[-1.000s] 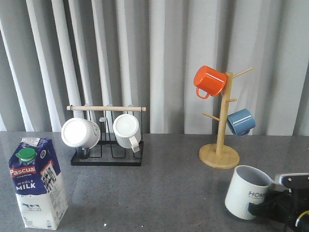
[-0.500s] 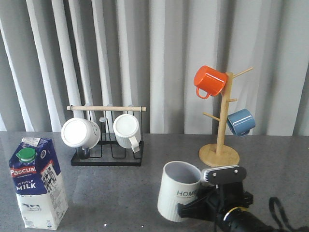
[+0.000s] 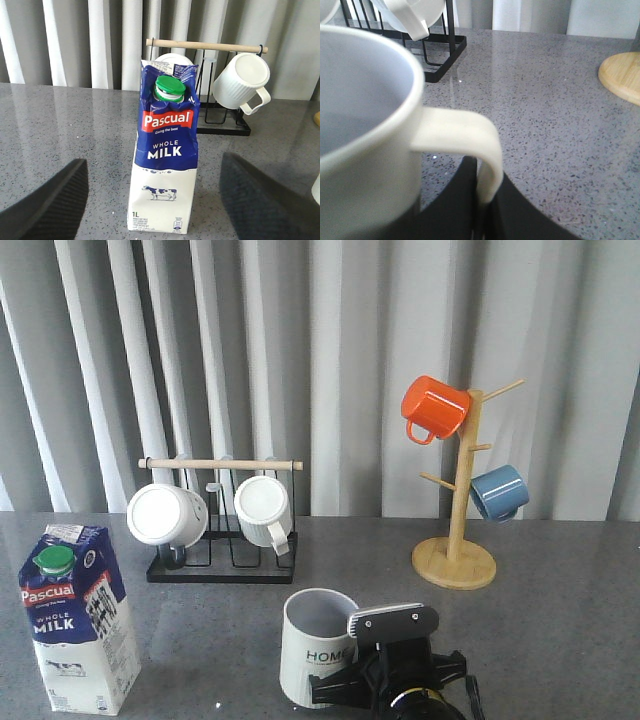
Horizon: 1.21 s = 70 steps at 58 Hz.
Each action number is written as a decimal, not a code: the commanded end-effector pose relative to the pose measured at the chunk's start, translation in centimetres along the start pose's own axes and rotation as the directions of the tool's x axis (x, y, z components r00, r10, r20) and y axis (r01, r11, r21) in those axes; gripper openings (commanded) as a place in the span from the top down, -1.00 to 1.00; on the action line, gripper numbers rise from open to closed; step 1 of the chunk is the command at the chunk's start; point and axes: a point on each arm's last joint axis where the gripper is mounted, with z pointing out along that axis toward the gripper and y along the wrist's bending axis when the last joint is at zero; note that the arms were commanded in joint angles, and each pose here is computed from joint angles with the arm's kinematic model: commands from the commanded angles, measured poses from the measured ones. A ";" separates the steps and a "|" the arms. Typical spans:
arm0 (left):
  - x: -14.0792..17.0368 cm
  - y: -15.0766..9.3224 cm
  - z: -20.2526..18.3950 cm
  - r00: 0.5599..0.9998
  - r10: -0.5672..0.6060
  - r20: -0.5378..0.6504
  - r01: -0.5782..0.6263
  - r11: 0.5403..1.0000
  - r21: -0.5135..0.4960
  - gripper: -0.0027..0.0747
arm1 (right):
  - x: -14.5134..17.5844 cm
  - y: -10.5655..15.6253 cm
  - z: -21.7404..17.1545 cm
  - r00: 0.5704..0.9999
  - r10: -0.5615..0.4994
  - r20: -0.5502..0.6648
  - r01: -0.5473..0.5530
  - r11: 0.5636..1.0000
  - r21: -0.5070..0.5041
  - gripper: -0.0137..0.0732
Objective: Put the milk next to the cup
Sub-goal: 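Grasp the mug handle with the right gripper and slide it toward center, then open the right gripper and withdraw it from the mug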
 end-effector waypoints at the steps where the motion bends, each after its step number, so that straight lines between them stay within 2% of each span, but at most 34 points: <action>1: -1.7 -0.1 0.0 0.995 -0.018 0.102 0.017 1.000 0.008 -0.41 | -2.8 -0.3 -0.2 0.990 -0.020 0.141 0.013 0.999 0.050 0.69; 11: -1.7 -0.1 0.0 0.995 -0.018 0.102 0.017 1.000 0.008 -0.41 | -1.7 -0.5 0.2 0.991 -0.090 0.099 0.082 0.993 0.087 0.69; 21: -1.7 -0.1 0.0 0.995 -0.018 0.102 0.017 1.000 0.008 -0.41 | -1.4 -0.5 0.4 0.990 -0.107 0.094 0.100 0.992 0.084 0.63; 30: -1.7 -0.1 0.0 0.995 -0.018 0.102 0.017 1.000 0.008 -0.41 | -1.5 -0.3 0.3 0.986 -0.129 0.104 0.123 0.990 0.064 0.47; 38: -1.7 -0.1 0.0 0.995 -0.018 0.102 0.017 1.000 0.008 -0.41 | -1.8 -0.1 -0.2 0.989 -0.117 0.094 0.114 0.993 0.033 0.20; 44: -1.7 -0.1 0.0 0.995 -0.018 0.102 0.017 1.000 0.008 -0.41 | -2.0 -0.5 -1.0 0.991 -0.085 0.104 0.082 0.996 0.035 0.03; 49: -1.7 -0.1 0.0 0.995 -0.018 0.102 0.017 1.000 0.008 -0.41 | -1.9 -1.0 -1.9 0.990 -0.079 0.116 0.074 0.996 0.044 -0.04; 62: -1.7 -0.1 0.0 0.995 -0.018 0.102 0.017 1.000 0.008 -0.41 | -2.8 -1.8 -5.8 0.984 -0.101 0.144 0.104 0.994 -0.015 -0.05; 70: -1.7 -0.1 0.0 0.995 -0.018 0.102 0.017 1.000 0.008 -0.41 | -4.7 -2.4 -9.3 0.973 -0.110 0.204 0.129 0.988 -0.084 -0.05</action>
